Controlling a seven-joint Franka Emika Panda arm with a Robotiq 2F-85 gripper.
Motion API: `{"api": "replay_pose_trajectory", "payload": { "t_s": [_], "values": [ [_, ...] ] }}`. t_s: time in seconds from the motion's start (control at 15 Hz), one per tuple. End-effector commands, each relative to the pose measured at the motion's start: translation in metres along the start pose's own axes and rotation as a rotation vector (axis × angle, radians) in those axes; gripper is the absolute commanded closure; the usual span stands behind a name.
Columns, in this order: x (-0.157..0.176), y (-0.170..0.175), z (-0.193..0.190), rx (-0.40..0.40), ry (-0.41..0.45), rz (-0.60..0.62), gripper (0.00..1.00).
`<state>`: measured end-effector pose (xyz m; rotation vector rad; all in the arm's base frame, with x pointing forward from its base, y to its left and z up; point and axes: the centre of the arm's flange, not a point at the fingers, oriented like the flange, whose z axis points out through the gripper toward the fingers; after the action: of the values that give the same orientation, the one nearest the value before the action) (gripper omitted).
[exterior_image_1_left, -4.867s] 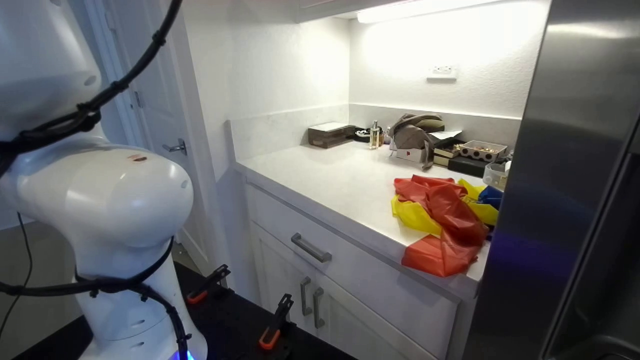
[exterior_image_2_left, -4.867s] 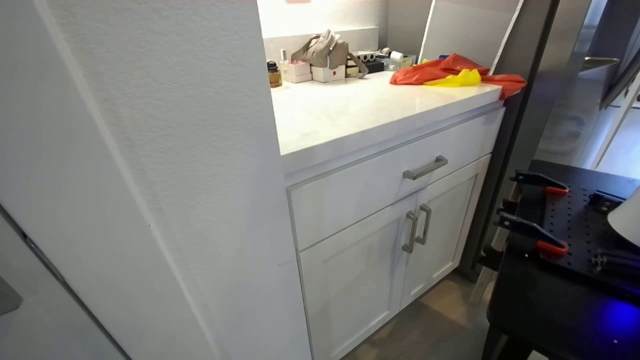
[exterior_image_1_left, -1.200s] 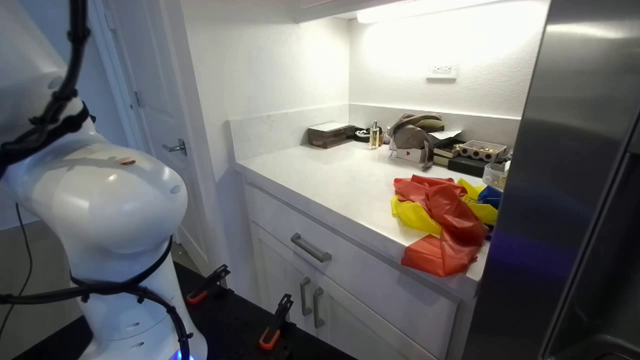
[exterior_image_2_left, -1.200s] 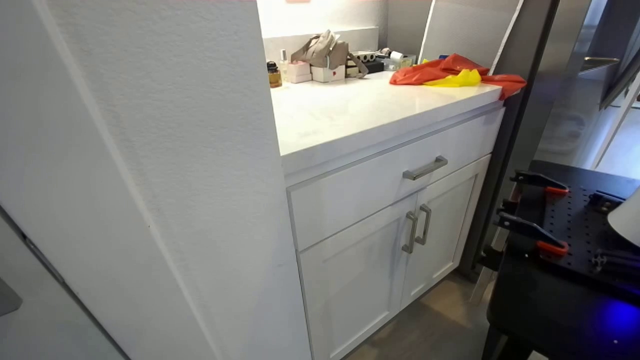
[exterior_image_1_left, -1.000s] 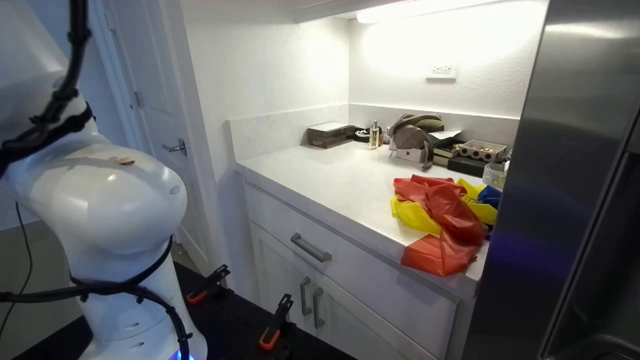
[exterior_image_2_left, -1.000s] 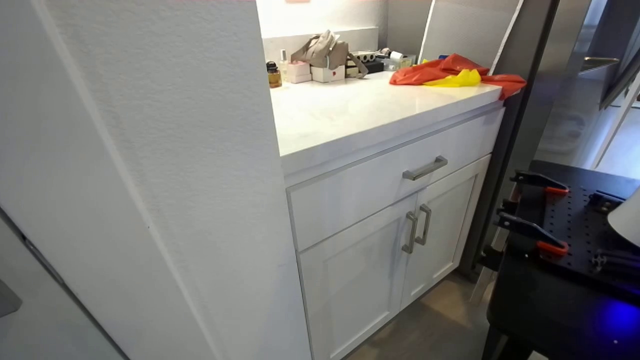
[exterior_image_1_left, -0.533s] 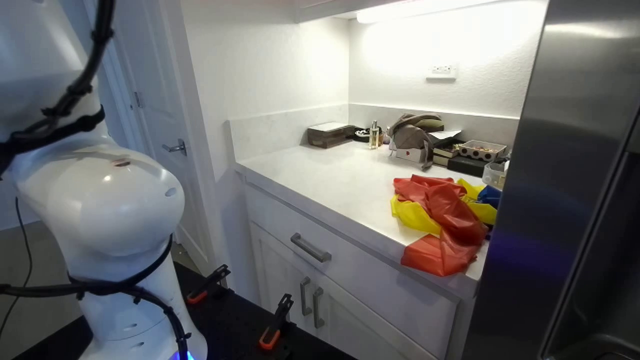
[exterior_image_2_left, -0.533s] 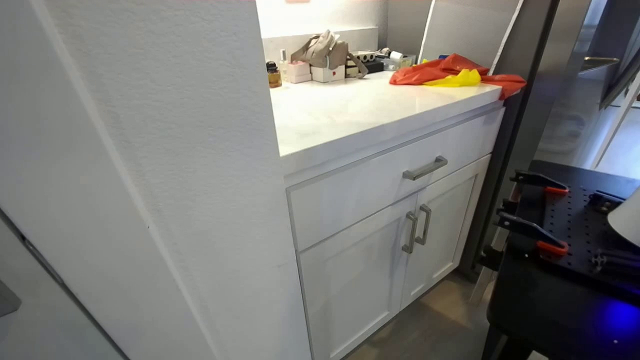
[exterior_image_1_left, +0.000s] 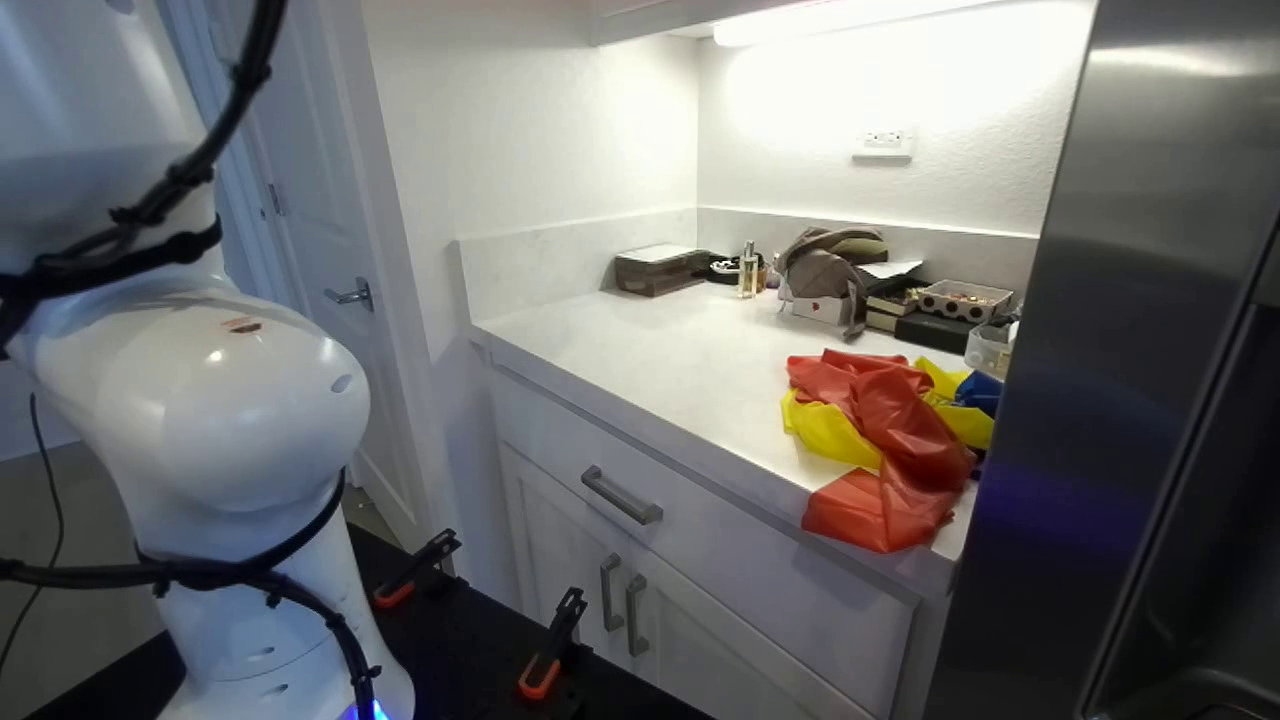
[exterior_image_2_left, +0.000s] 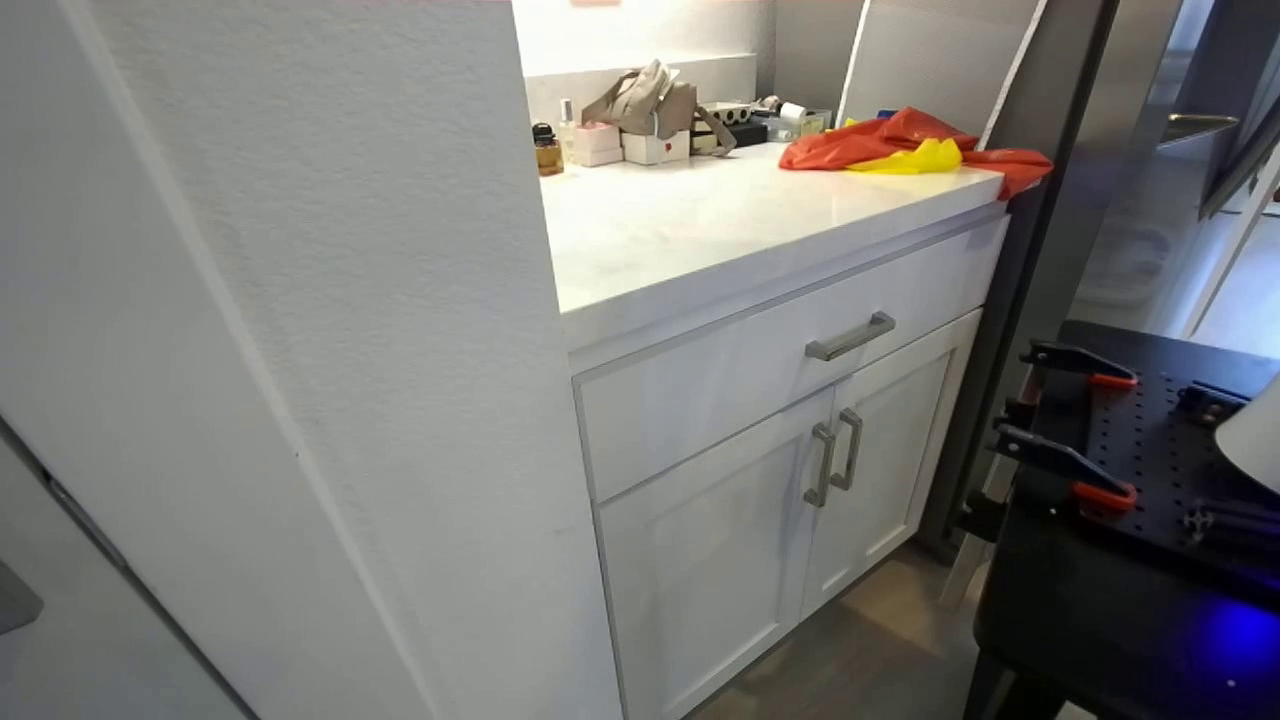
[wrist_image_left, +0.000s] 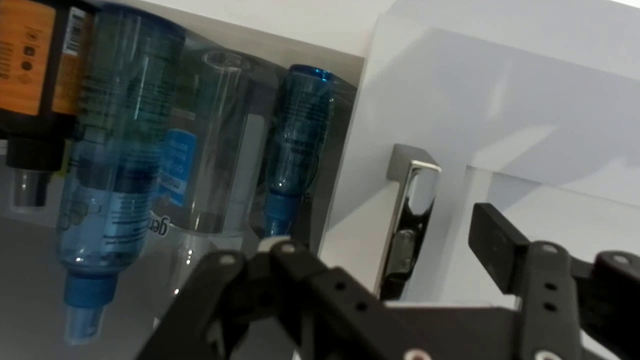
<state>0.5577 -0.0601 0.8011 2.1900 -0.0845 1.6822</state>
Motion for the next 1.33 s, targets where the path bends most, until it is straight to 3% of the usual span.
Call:
{"api": "replay_pose_trajectory", "payload": {
  "t_s": [0.0, 0.13, 0.27, 0.4, 0.53, 0.6, 0.67, 0.73, 1.07, 1.27],
  "values": [
    [0.012, 0.001, 0.003, 0.004, 0.033, -0.014, 0.51],
    [0.012, 0.002, 0.003, 0.001, 0.034, -0.012, 0.65],
    [0.013, 0.003, 0.002, -0.005, 0.032, -0.010, 0.69],
    [0.013, 0.008, 0.002, -0.007, 0.028, -0.001, 0.84],
    [0.011, 0.006, 0.000, -0.009, 0.026, 0.004, 0.84],
    [0.012, 0.005, 0.000, -0.010, 0.024, 0.005, 0.80],
    [0.013, 0.004, 0.000, -0.012, 0.023, 0.006, 0.34],
    [0.013, 0.003, 0.000, -0.014, 0.024, 0.005, 0.32],
    [0.016, -0.005, -0.003, -0.004, 0.024, -0.004, 0.00],
    [0.016, -0.011, -0.005, 0.020, 0.008, -0.012, 0.00]
  ]
}}
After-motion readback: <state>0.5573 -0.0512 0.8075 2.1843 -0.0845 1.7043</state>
